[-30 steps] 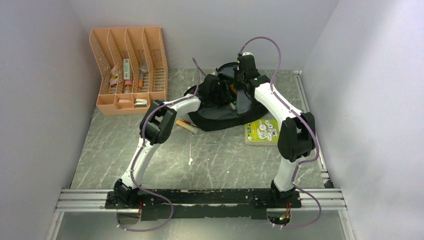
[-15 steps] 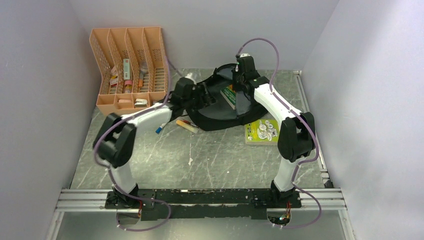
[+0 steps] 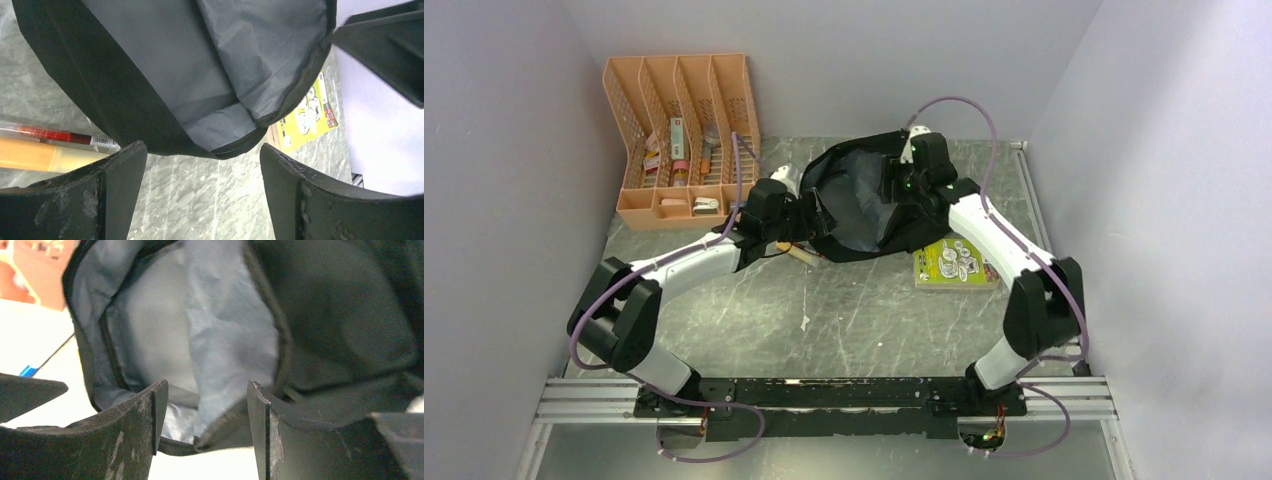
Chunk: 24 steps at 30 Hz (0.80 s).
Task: Pack the student bag
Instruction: Place the book in the student bag, then move the book to the center of the board.
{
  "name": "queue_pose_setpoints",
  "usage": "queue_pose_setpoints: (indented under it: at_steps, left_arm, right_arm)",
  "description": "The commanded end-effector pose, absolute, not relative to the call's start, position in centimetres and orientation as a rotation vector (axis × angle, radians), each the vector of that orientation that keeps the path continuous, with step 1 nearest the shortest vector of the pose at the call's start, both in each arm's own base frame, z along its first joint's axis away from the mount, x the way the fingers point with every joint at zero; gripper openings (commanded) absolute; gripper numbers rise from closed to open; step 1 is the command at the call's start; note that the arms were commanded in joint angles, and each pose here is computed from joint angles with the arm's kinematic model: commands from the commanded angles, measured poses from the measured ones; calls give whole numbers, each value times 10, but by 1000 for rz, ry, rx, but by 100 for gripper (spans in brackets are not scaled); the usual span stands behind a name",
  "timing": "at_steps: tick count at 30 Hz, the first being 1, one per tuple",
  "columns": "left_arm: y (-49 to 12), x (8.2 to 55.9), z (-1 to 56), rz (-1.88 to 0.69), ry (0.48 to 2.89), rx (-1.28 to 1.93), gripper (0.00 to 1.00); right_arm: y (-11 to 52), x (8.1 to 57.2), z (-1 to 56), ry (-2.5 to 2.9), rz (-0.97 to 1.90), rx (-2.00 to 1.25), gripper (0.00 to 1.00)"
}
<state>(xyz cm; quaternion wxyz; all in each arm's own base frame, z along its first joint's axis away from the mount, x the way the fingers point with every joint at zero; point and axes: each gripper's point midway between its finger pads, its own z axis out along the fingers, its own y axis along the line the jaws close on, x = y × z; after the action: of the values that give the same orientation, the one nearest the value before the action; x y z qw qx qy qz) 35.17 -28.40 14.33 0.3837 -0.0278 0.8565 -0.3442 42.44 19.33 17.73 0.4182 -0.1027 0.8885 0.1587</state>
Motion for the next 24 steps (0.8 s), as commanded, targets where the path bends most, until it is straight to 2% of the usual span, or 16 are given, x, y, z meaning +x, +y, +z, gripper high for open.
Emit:
queue_pose_setpoints:
  at_steps: [1,5,7,8,15,24]
  left_arm:
    - [-284,345,156,-903,2132,27,87]
    - [-276,336,153,-866,2146,60,89]
    - [-271,334,151,-831,2164,73,97]
    - [-268,333,150,-813,2172,88,98]
    - [-255,325,160,-748,2167,165,98]
    - [-249,319,160,-724,2179,194,98]
  right_arm:
    - [141,423,198,2137,179,15,63]
    - [79,408,184,2113,18,301,63]
    - [54,399,173,2103,-18,420,64]
    - [44,396,168,2098,-30,465,64]
    - [-22,387,131,2123,-116,717,68]
    - [-67,391,87,2196,-178,855,71]
